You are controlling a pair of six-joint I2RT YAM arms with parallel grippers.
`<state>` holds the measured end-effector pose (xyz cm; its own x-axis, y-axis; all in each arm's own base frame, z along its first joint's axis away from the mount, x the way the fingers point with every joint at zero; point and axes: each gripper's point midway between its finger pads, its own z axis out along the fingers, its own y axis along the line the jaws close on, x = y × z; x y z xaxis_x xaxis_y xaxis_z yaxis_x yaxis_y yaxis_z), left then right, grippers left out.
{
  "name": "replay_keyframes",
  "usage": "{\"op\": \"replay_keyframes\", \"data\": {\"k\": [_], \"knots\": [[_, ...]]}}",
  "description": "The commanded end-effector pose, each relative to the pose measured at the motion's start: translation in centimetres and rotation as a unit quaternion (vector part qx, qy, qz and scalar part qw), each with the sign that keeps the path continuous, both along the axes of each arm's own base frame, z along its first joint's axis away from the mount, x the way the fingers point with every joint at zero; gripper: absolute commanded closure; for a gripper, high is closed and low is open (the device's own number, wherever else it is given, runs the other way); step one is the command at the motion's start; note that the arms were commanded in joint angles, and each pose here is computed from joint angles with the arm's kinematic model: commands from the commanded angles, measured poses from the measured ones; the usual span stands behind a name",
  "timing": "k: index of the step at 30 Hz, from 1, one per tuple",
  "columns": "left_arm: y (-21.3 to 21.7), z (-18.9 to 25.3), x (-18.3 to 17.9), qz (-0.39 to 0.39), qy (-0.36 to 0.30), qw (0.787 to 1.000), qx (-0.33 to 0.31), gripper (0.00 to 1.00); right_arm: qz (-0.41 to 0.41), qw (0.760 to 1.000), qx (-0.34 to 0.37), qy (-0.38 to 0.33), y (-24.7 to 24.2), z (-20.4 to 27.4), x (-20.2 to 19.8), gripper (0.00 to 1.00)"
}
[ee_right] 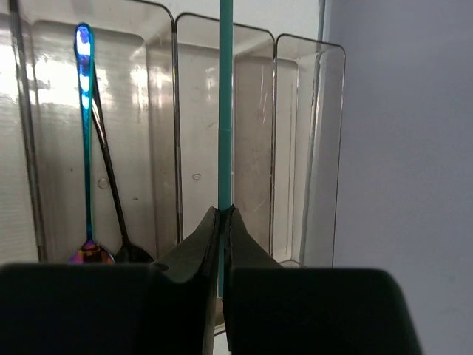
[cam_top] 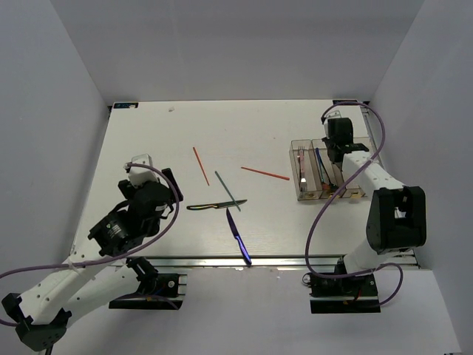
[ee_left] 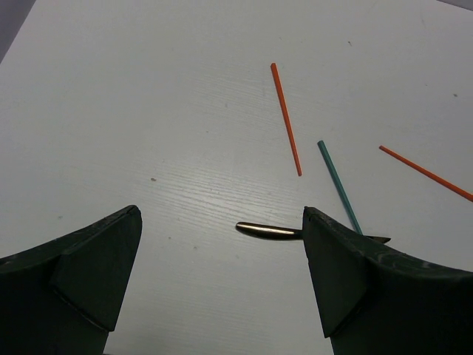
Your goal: Sort the eating utensils into containers
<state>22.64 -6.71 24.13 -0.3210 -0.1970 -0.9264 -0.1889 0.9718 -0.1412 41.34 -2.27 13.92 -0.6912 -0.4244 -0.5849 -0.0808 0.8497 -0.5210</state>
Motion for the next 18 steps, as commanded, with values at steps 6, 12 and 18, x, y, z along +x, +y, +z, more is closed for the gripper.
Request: {"op": "replay_keyframes", "data": {"k": [6,12,18], "knots": [[-1.2,-0.4,0.1,-0.033,0.005,0.999,0.0,0.02,-0.043,0.999,-0.02,0.006,-2.4,-1.4,-0.6,1.0],[-1.7,-0.6,0.2,-0.045,0.01,0.999,0.001,0.02,-0.056,0.998,-0.021,0.018,-3.2,-2.5,-1.6,1.0],[-1.6,-0.3,0.1,-0.047,0.005,0.999,-0.004,0.02,-0.058,0.998,-0.006,0.012,-2.9,-1.7,-1.8,0.67]]}}
